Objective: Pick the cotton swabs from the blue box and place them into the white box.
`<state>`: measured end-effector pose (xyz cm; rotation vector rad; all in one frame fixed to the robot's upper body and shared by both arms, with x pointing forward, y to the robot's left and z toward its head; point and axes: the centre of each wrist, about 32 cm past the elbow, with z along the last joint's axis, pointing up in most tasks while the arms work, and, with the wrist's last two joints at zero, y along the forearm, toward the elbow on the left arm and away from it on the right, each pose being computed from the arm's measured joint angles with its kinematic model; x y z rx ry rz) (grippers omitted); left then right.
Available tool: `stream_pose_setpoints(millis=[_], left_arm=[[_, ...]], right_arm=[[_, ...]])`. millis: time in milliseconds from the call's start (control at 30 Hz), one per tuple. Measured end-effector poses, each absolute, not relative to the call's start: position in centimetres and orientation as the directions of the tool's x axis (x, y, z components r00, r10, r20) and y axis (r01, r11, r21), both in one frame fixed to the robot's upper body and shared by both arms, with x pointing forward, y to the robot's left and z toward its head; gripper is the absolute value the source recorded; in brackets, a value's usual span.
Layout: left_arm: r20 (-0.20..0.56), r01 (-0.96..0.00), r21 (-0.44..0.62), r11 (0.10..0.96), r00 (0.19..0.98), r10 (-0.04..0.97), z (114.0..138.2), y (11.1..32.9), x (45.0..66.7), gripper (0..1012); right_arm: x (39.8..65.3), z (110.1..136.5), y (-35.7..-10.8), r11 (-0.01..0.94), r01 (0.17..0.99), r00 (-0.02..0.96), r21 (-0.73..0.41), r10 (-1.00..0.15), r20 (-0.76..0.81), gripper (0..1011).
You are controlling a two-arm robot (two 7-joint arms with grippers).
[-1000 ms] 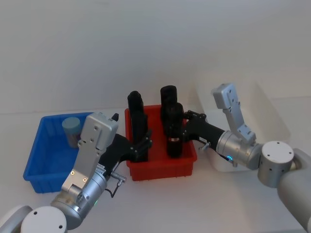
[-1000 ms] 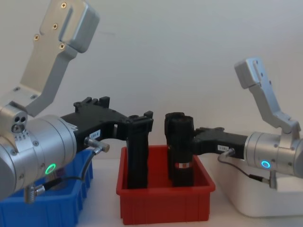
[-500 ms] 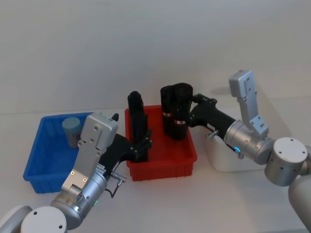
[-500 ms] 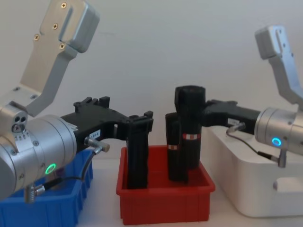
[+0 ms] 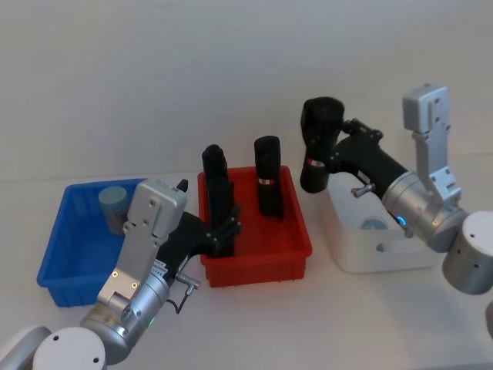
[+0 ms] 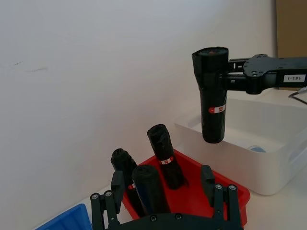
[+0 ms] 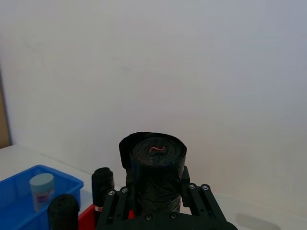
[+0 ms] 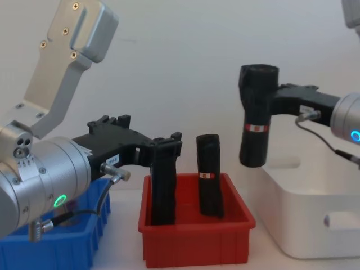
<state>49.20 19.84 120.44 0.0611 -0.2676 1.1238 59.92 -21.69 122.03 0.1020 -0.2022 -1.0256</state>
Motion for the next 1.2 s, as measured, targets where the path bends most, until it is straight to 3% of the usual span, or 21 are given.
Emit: stream_pose_setpoints(millis=[633, 1200], left_arm=[[0.242, -0.897, -0.086, 0.434, 0.404, 0.882, 120.4, 19.8, 49.2, 1004], [0.243, -0.897, -0.086, 0.434, 0.404, 0.882, 120.4, 19.8, 49.2, 1004]], right_arm=[[56.7, 123.2, -24.9, 0.298, 0.943, 0.287, 0.148, -0.953, 0.094, 503], [57.5, 121.5, -26.1, 0.256, 0.964, 0.253, 0.070, -0.966, 0.046, 503]])
